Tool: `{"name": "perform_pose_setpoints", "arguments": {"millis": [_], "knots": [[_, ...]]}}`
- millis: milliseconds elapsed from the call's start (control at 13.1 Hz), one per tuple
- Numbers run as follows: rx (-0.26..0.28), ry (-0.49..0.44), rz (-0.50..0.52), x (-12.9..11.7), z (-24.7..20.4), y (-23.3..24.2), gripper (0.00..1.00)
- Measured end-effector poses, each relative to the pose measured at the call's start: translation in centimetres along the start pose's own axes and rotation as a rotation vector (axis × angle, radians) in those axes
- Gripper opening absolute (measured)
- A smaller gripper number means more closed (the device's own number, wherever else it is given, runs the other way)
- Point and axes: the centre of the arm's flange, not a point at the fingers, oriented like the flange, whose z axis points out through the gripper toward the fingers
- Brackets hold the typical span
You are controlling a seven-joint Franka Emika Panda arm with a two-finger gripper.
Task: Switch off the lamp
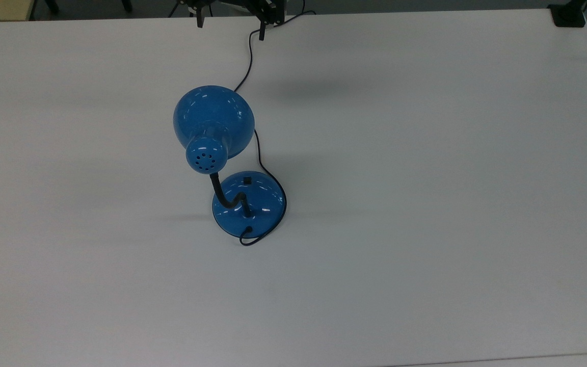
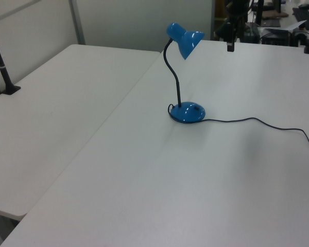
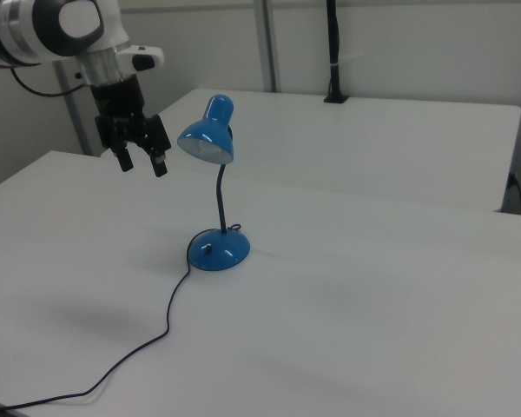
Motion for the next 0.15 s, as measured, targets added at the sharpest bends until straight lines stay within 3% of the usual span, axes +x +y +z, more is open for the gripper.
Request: {"name": "perform_pose_setpoints", "arguments": {"millis": [152], "knots": [[0.001,0.001,0.006,0.05,-0.09,0.32,1.0]]}}
